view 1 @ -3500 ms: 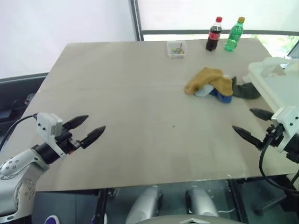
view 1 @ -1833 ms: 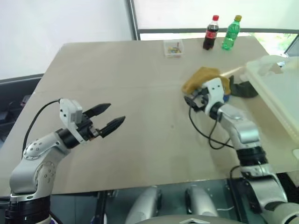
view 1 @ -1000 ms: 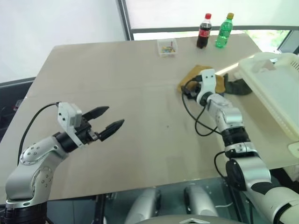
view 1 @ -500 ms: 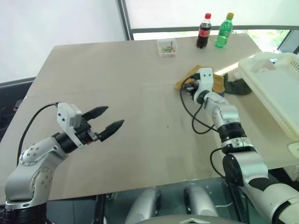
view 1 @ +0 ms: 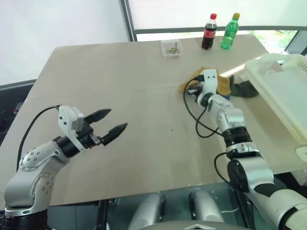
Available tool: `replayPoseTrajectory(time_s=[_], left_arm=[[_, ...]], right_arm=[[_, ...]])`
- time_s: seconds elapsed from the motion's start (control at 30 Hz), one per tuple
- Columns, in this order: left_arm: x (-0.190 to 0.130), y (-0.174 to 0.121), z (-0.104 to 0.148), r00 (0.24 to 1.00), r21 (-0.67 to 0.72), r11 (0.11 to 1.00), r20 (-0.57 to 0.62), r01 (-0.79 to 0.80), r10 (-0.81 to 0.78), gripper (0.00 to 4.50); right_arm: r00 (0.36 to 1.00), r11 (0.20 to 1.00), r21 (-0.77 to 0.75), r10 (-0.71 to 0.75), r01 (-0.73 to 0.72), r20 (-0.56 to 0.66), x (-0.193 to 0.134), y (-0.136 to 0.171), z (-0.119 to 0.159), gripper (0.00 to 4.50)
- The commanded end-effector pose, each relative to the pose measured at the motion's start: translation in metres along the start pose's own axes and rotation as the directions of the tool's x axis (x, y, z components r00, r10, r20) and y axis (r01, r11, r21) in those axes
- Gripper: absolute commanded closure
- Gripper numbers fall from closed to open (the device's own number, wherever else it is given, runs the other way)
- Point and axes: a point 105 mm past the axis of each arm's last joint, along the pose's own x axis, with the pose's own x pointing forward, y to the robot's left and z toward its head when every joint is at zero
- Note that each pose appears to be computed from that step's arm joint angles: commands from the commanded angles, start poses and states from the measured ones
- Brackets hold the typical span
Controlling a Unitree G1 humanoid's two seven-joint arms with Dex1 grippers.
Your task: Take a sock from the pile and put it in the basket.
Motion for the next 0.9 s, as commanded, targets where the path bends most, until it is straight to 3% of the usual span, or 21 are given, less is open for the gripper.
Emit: replayPoseTrajectory(time_s=[0.03, 0.23, 0.43, 0.53, 0.7, 0.9], left_arm=[[-0.001, -0.003, 0.012, 1.0, 0.057, 0.998, 0.029, -0.004, 0.002, 0.0], [-0.001, -0.003, 0.013, 0.999, 0.056, 0.998, 0.031, -0.008, 0.006, 0.0], [-0.002, -0.001, 0.013, 0.999, 0.052, 0.998, 0.034, -0.019, 0.017, 0.0], [-0.002, 0.003, 0.014, 0.998, 0.06, 0.997, 0.044, -0.043, 0.041, 0.0], [-0.001, 0.007, 0.016, 0.997, 0.069, 0.996, 0.055, -0.064, 0.06, 0.0], [0.002, 0.015, 0.016, 0.993, 0.089, 0.991, 0.073, -0.095, 0.089, 0.0]], right_arm=[[0.999, 1.0, 0.007, 0.019, -0.019, 0.044, -0.002, 0.004, 0.011, 4.47], [0.996, 0.997, 0.02, 0.071, -0.072, 0.046, -0.003, 0.013, 0.01, 4.47], [0.939, 0.938, 0.05, 0.343, -0.343, 0.006, -0.022, 0.065, -0.003, 4.47], [0.909, 0.908, 0.069, 0.416, -0.412, -0.039, -0.033, 0.083, -0.018, 4.47], [0.835, 0.842, 0.143, 0.537, -0.521, -0.118, -0.058, 0.109, -0.046, 4.47], [0.668, 0.704, 0.161, 0.708, -0.691, -0.228, -0.089, 0.143, -0.072, 4.47]])
